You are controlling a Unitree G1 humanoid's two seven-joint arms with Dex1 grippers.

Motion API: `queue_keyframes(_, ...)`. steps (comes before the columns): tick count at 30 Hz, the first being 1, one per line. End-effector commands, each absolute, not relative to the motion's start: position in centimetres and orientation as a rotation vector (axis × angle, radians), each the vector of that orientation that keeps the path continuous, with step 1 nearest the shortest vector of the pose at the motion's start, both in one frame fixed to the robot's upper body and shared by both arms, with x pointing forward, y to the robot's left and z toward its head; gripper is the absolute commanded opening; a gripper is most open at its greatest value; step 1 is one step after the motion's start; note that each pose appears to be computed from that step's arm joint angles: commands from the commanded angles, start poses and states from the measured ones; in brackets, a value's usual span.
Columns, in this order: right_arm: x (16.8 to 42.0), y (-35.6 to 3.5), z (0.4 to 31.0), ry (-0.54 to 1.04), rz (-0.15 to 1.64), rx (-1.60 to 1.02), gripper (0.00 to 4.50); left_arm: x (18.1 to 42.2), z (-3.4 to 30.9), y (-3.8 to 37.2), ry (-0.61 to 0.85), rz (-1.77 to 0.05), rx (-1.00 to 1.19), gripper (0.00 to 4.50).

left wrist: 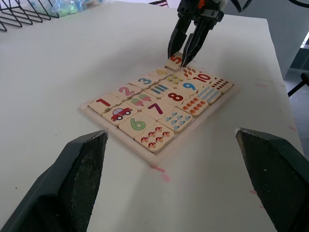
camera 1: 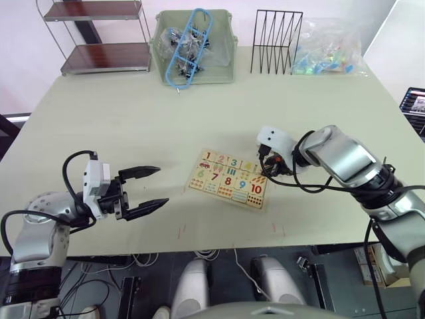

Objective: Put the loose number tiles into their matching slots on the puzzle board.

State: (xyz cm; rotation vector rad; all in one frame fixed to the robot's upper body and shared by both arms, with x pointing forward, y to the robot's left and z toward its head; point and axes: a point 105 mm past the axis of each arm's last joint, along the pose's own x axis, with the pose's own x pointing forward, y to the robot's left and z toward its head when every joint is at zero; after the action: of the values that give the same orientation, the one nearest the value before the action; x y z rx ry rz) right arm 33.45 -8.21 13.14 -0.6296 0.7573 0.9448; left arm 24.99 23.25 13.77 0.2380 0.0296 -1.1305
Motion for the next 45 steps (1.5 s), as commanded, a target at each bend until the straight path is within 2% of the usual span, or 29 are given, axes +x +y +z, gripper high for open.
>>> queue_keyframes(1,33.6,-7.6,14.3,0.708,0.958,-0.653,0.86,24.8,14.5,23.1,0.001,-1.137,0.265,4.5)
queue_keyframes(29,33.9,-7.4,13.9,0.691,0.983,-0.683,0.86,24.8,14.3,23.0,0.003,-1.134,0.255,4.5)
queue_keyframes(32,33.8,-7.4,13.9,0.689,0.99,-0.689,2.32,24.8,14.3,23.0,0.002,-1.134,0.255,4.5)
queue_keyframes(33,33.8,-7.4,13.9,0.69,0.991,-0.688,2.69,24.8,14.3,23.0,0.002,-1.134,0.255,4.5)
queue_keyframes(34,33.8,-7.4,14.0,0.69,0.993,-0.687,2.75,24.8,14.3,23.0,0.001,-1.135,0.254,4.5)
queue_keyframes(35,33.8,-7.5,14.0,0.69,0.993,-0.684,3.4,24.8,14.3,23.0,0.001,-1.135,0.254,4.5)
queue_keyframes(38,34.0,-7.8,14.4,0.684,0.986,-0.672,4.47,24.8,14.3,23.0,0.0,-1.136,0.251,4.5)
queue_keyframes(45,34.1,-8.7,15.7,0.648,0.997,-0.626,4.47,24.8,14.3,23.0,0.002,-1.134,0.253,4.5)
